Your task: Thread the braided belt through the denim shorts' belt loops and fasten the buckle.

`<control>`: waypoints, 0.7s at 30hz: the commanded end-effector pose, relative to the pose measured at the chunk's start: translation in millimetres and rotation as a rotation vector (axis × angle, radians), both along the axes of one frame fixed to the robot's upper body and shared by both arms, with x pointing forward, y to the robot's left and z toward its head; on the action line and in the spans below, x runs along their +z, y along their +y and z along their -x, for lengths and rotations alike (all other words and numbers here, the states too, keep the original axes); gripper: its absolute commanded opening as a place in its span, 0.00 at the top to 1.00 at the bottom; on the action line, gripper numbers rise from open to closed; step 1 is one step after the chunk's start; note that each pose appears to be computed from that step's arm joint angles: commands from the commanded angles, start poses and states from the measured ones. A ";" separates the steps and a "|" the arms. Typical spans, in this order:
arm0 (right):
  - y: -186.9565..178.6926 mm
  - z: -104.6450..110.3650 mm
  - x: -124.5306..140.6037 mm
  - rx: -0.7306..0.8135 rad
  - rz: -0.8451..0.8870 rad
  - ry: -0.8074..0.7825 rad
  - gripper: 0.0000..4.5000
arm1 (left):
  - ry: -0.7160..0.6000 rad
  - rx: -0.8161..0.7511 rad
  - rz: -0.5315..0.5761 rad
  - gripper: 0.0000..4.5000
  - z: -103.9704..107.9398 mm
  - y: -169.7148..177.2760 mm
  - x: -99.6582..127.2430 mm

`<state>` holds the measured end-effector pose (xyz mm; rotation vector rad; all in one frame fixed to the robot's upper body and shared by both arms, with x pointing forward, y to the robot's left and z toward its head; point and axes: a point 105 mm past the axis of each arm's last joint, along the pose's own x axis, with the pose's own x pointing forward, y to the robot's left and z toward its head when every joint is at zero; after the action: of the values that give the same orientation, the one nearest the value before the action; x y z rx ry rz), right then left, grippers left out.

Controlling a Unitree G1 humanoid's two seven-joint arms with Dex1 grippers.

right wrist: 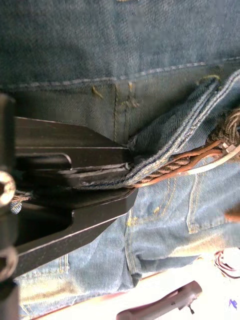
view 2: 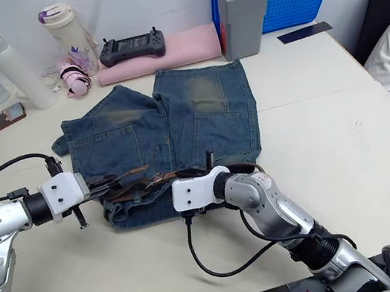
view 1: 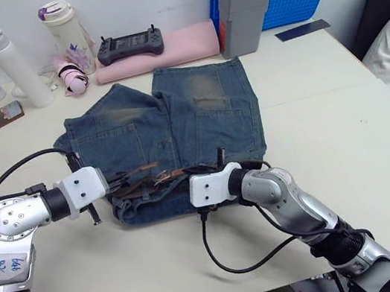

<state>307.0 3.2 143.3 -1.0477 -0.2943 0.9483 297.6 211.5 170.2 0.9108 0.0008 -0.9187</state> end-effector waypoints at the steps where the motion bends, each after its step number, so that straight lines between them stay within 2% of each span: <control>1: 3.4 1.4 20.6 0.014 -0.065 -0.068 0.99 | -0.003 -0.018 -0.038 1.00 -0.8 2.8 0.9; 8: 3.7 4.4 16.8 0.015 -0.065 -0.063 0.99 | -0.012 -0.015 -0.034 1.00 -5.5 5.6 5.1; 21: 6.4 6.4 17.9 0.041 -0.036 -0.116 0.99 | 0.012 -0.068 -0.106 1.00 -6.9 3.5 -3.7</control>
<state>306.3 3.7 148.3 -1.0650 -0.3436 0.9264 304.2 214.3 161.9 0.9719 0.0333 -0.9815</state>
